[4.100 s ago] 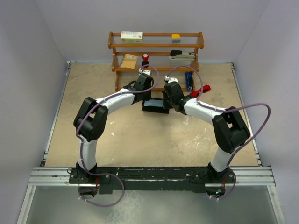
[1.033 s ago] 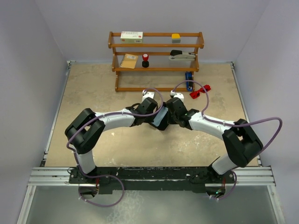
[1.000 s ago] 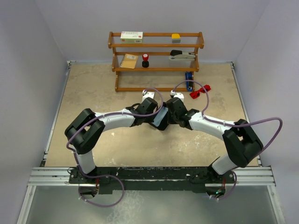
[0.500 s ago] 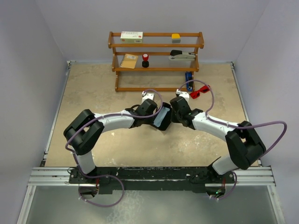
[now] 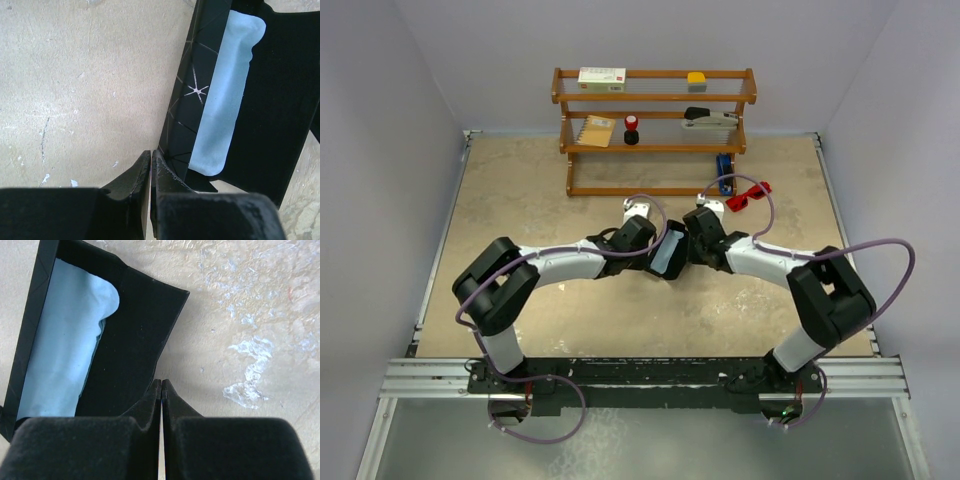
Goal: Organize the sunglasses
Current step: Adjust the sunglasses case at the center of the board.
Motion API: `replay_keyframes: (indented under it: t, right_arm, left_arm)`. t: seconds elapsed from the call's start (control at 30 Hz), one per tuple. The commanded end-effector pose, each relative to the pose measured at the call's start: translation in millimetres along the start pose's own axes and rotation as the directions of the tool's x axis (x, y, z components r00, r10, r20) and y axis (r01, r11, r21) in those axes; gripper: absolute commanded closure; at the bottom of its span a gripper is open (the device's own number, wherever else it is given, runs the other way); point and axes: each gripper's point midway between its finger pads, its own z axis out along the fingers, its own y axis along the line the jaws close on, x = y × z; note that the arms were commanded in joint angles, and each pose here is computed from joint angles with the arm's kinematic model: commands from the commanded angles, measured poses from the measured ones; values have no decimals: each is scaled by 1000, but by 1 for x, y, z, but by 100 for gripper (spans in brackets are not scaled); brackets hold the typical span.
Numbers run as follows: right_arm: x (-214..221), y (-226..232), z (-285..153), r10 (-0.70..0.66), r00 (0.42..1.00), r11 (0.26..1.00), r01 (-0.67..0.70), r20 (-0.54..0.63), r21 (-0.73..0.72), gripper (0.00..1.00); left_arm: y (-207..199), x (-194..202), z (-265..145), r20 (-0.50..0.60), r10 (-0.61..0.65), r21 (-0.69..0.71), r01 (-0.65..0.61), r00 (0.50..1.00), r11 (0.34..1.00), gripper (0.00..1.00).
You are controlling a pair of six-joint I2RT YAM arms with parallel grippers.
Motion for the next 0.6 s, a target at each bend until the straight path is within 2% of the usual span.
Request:
replay_keyframes:
  t: [0.0,0.13,0.47,0.57]
  right_arm:
    - [-26,12,8,-3,999,1000,4,54,-19,100]
    - [-20,10,14,-17,999,1000,18,36,-7,100]
    - [-47,-4,-7,14,993,998,-21,118,54,100]
    - [-60,-14,-16,36,987,996,-48,159,77,91]
  left_arm:
    - [-20,-20,-14,67,-41,73,36,997,997,100]
    - [-24,-19,-16,67,-40,82,35,997,996,100]
    - [-20,-16,-16,71,-26,63,21,997,998,100]
    - [-20,-15,-15,69,-23,64,19,997,998,100]
